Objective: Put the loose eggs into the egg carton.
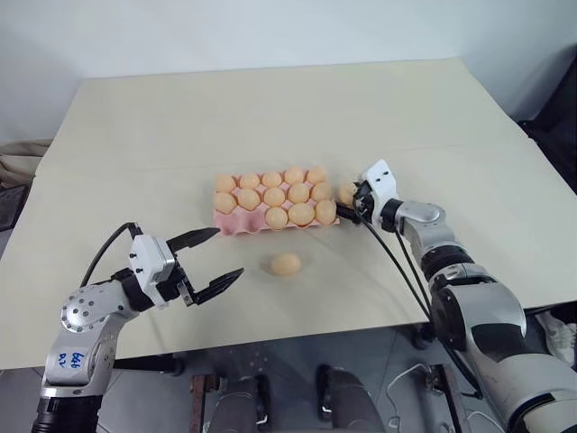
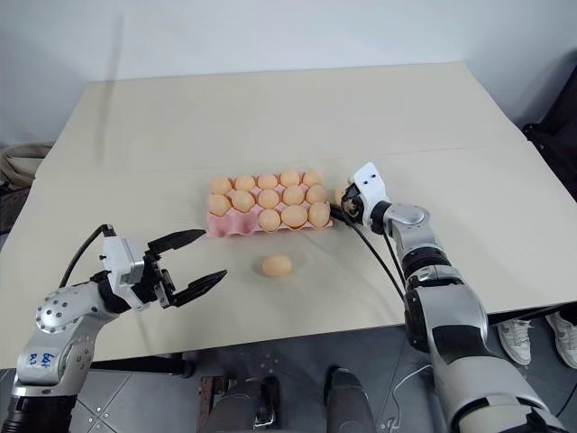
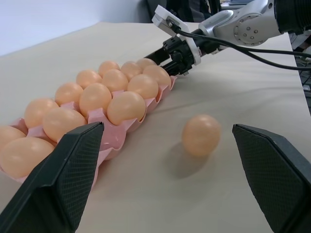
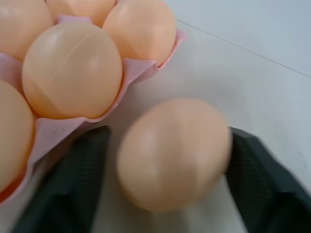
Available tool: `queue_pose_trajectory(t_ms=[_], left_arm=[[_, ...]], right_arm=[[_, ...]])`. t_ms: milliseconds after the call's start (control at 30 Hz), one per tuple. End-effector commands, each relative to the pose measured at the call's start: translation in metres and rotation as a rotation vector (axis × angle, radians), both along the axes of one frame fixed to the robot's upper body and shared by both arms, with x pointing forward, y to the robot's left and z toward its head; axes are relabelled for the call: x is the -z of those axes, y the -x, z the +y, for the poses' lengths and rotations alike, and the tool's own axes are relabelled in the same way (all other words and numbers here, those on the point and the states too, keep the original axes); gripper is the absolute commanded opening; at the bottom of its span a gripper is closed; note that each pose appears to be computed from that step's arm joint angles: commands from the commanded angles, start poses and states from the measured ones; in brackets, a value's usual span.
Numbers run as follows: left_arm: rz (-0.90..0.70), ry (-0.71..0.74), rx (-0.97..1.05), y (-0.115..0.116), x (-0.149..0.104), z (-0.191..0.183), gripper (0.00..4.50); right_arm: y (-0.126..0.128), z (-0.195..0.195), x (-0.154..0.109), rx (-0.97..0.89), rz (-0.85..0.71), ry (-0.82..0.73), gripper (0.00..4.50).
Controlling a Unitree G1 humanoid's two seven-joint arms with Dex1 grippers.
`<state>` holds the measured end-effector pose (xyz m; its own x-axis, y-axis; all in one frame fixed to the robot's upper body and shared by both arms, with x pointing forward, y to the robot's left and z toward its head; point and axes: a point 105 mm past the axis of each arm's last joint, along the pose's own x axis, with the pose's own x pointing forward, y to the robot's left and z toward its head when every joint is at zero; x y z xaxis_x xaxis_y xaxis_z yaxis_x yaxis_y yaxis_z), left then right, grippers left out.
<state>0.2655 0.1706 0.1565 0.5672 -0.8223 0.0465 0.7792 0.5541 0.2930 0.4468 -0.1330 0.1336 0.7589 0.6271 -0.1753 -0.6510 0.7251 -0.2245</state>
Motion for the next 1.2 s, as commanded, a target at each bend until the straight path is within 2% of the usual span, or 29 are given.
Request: queue_pose_trajectory(t_ms=[33, 133, 367, 500, 600, 800, 933, 1033, 1200], left_arm=[[-0.043, -0.007, -0.013, 0.0, -0.01, 0.003, 4.5], [-0.043, -0.005, -0.018, 0.001, -0.009, 0.003, 4.5], [-0.037, 0.023, -0.056, 0.003, -0.01, 0.01, 4.5], [-0.027, 0.041, -0.104, 0.005, -0.011, 0.022, 4.5], [-0.013, 0.039, -0.14, 0.007, -0.009, 0.033, 4.5], [0.001, 0.031, -0.172, 0.009, -0.006, 0.041, 4.5], [-0.006, 0.035, -0.174, 0.012, -0.008, 0.036, 4.5], [-0.01, 0.038, -0.18, 0.014, -0.009, 0.035, 4.5], [-0.009, 0.041, -0.182, 0.014, -0.009, 0.033, 4.5]], right_arm=[[-0.003, 0.0, -0.019, -0.009, -0.068, -0.012, 2.25], [-0.002, -0.004, -0.027, -0.014, -0.103, -0.014, 2.14], [0.006, 0.005, -0.065, -0.149, -0.207, -0.062, 2.14], [0.021, 0.046, -0.085, -0.314, -0.227, -0.068, 2.14], [0.038, 0.092, -0.09, -0.424, -0.199, -0.07, 2.14], [0.065, 0.157, -0.083, -0.515, -0.106, -0.047, 2.14], [0.069, 0.168, -0.065, -0.519, -0.073, 0.007, 2.14], [0.073, 0.168, -0.061, -0.534, -0.053, 0.009, 2.14], [0.083, 0.173, -0.064, -0.582, -0.039, -0.031, 3.86]])
